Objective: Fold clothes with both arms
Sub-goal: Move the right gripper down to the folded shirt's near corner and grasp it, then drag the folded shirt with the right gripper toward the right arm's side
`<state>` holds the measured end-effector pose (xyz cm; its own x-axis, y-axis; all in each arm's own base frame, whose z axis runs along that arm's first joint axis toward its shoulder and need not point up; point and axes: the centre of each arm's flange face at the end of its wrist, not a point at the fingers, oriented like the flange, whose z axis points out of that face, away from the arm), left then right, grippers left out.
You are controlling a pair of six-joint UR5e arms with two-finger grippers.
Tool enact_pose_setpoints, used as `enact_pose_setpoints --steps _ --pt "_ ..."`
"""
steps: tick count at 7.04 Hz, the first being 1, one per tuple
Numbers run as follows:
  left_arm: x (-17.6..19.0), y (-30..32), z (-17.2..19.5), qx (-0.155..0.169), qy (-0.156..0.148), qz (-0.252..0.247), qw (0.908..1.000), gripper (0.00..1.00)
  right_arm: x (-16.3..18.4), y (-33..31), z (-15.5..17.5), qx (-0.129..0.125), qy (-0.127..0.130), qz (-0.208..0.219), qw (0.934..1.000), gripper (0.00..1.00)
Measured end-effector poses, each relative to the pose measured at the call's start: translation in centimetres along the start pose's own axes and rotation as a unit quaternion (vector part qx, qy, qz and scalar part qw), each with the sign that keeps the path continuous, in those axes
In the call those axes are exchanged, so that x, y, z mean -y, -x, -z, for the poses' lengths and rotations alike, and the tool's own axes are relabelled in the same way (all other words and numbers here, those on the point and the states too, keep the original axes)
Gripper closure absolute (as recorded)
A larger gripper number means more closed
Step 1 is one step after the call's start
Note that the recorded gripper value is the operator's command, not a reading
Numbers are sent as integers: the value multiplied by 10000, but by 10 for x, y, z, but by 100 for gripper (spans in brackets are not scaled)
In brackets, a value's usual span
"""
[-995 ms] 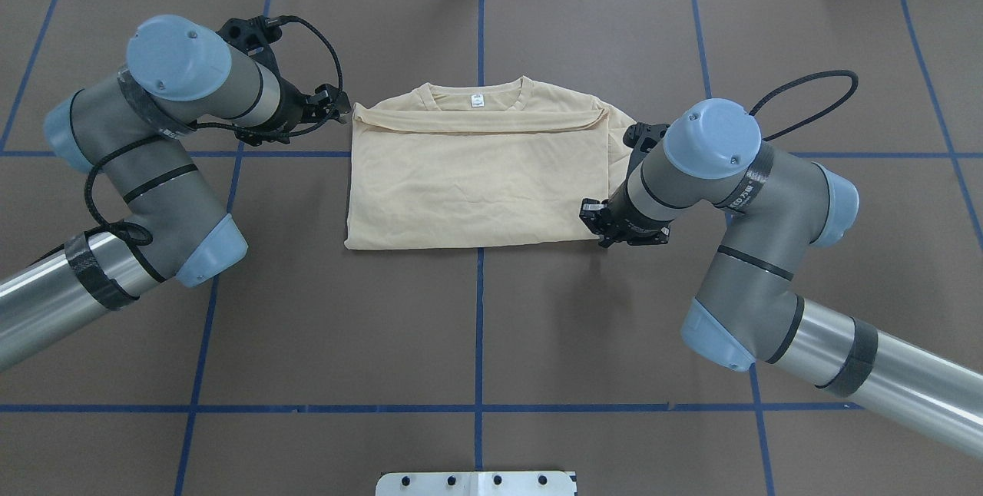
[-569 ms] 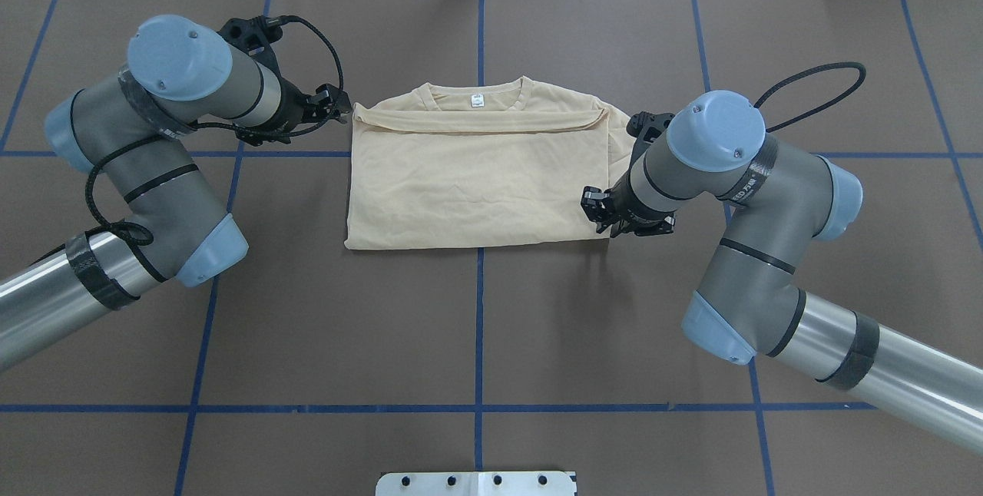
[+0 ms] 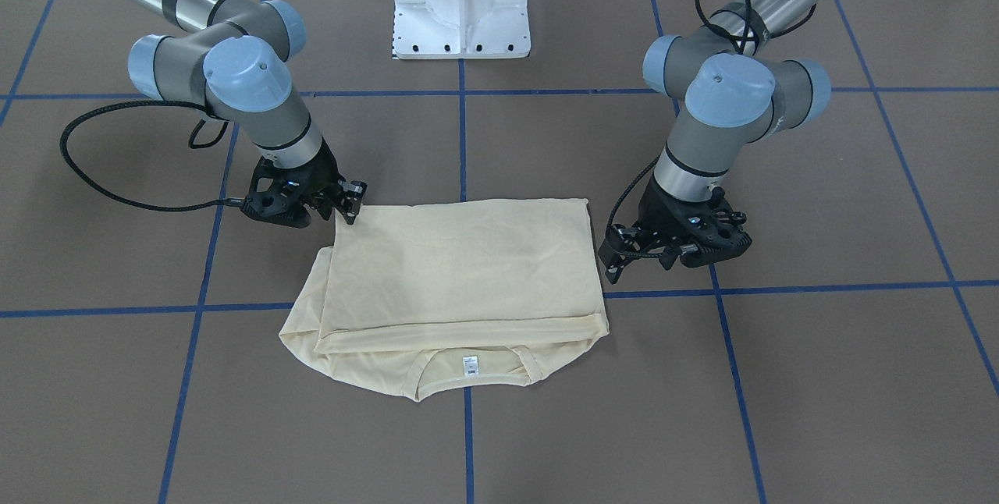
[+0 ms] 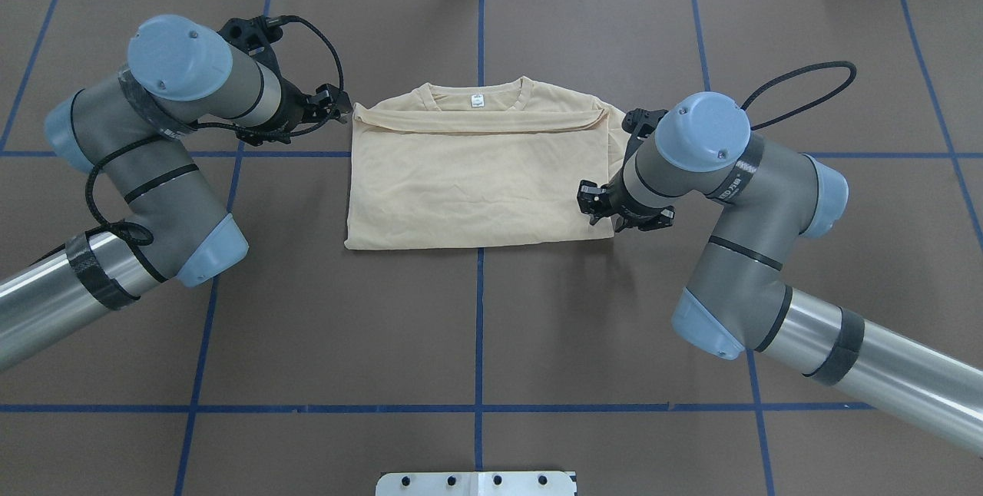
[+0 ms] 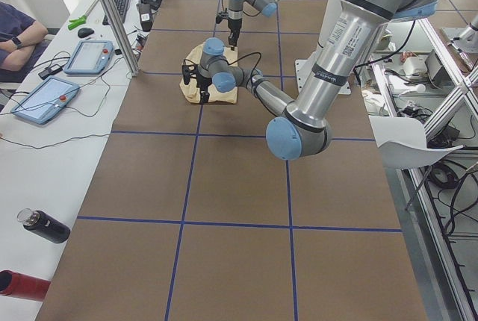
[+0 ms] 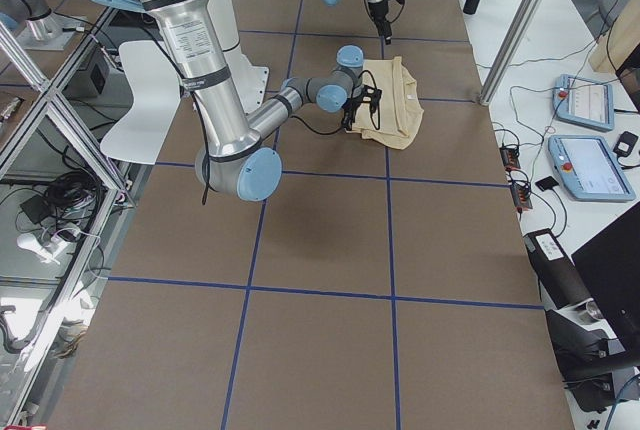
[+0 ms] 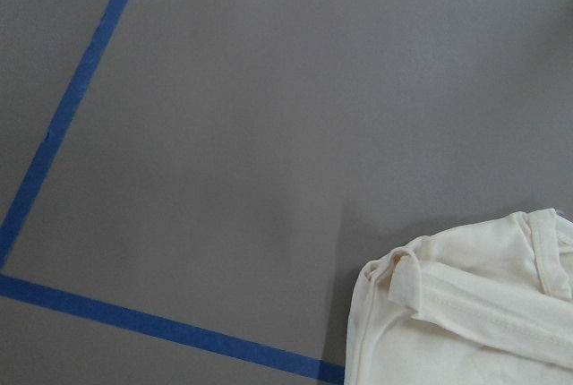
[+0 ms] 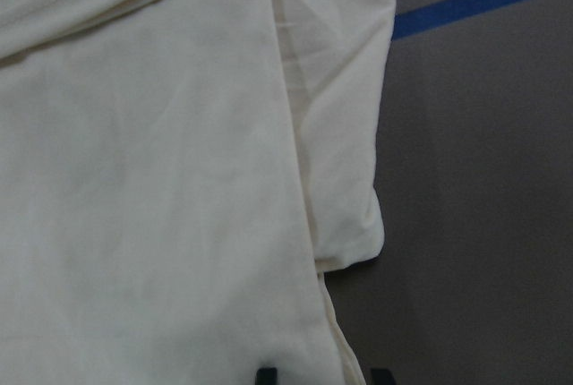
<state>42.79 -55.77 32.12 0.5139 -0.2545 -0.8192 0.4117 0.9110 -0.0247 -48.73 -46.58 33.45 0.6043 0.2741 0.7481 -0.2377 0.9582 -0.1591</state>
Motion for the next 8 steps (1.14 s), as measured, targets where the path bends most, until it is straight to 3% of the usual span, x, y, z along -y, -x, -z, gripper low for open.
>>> enact_pose_setpoints --steps 1,2,3,8 --pt "0 0 0 2 0 1 10000 1 1 5 -3 -14 2 0 10000 57" --pt "0 0 0 3 1 1 10000 1 1 5 -5 -32 11 -2 10000 92" --pt "0 0 0 4 3 1 10000 1 1 3 -7 -51 20 -6 10000 100" --pt "0 -1 0 -1 5 7 10000 1 2 -4 8 -256 104 -109 9996 100"
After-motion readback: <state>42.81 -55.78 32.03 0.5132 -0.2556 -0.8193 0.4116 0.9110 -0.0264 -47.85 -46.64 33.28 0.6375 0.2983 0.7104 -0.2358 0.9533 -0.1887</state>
